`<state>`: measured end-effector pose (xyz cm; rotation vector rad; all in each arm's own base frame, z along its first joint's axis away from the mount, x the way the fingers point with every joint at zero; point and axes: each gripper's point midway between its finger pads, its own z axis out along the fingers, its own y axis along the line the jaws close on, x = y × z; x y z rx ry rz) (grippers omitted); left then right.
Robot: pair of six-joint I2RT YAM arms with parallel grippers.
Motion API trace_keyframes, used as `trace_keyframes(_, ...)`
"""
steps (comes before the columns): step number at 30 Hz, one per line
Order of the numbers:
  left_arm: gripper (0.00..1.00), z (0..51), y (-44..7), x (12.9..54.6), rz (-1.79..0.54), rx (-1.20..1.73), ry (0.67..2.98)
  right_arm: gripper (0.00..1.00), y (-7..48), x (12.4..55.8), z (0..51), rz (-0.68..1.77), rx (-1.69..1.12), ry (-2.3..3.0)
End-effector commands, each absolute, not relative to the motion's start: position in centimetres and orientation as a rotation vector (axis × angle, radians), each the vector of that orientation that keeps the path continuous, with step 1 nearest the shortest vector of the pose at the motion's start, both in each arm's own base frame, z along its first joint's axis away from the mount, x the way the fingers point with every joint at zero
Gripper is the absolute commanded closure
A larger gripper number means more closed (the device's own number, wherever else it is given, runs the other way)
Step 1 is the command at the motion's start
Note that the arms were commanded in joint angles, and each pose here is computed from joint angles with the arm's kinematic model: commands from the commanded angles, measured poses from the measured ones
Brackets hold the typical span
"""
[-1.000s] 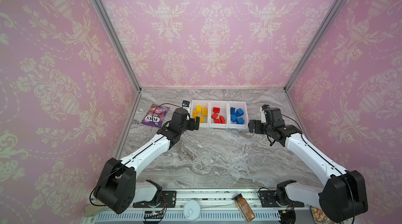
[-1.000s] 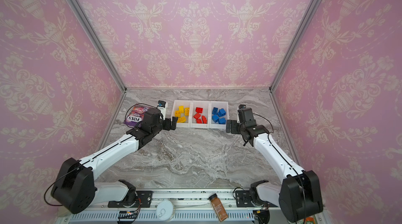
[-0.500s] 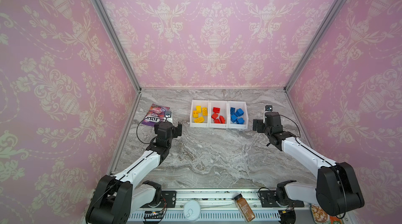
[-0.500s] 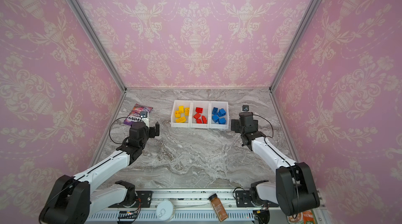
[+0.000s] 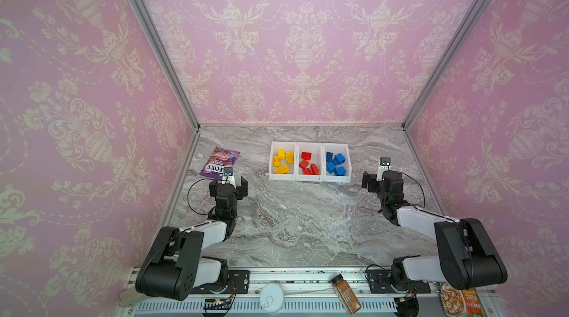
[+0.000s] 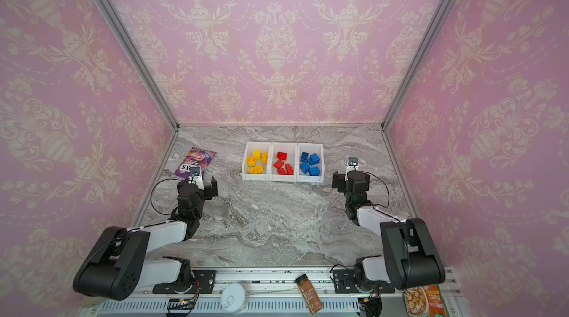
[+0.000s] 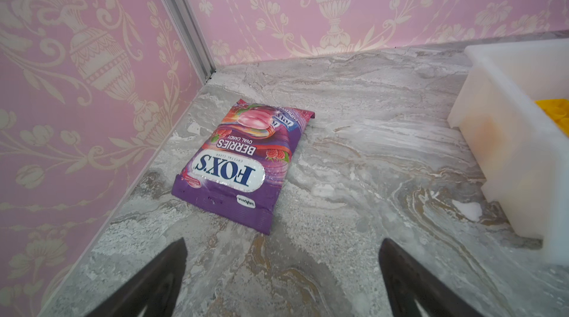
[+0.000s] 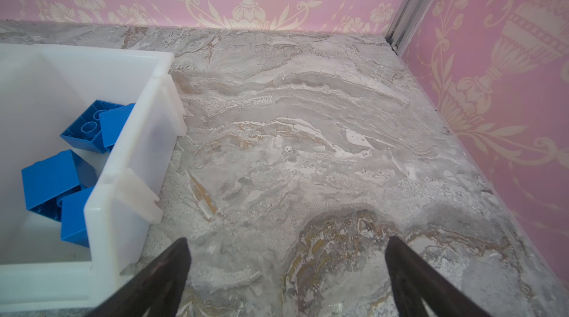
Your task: Sort the legos into containers by color
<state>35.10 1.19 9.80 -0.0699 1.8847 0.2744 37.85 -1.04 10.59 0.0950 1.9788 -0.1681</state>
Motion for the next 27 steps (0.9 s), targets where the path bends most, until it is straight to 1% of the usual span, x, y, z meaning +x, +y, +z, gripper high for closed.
trace_keyframes(1,0.01,12.0,1.8,36.0,0.295,-0.090,1.740,0.00,-0.3,38.4,12.0,-0.098,0.069,1.871)
trace_keyframes(6,0.01,10.7,2.2,36.8,0.290,-0.109,1.710,0.00,0.2,38.4,11.5,-0.062,0.050,1.832)
trace_keyframes(8,0.01,10.1,2.7,36.4,0.274,-0.138,1.721,0.00,0.4,38.4,11.2,-0.055,0.040,1.825)
trace_keyframes(11,0.01,9.6,2.3,36.9,0.268,-0.111,1.735,0.00,0.4,38.4,10.7,-0.052,0.039,1.809)
trace_keyframes(17,0.01,9.7,2.4,37.0,0.270,-0.113,1.733,0.00,0.1,38.2,10.3,-0.069,0.059,1.808)
trace_keyframes(21,0.01,9.6,2.4,37.0,0.269,-0.113,1.734,0.00,-0.3,38.5,10.3,-0.131,0.088,1.817)
trace_keyframes(27,0.01,9.6,2.5,36.9,0.271,-0.116,1.735,0.00,-0.1,38.6,10.2,-0.130,0.076,1.823)
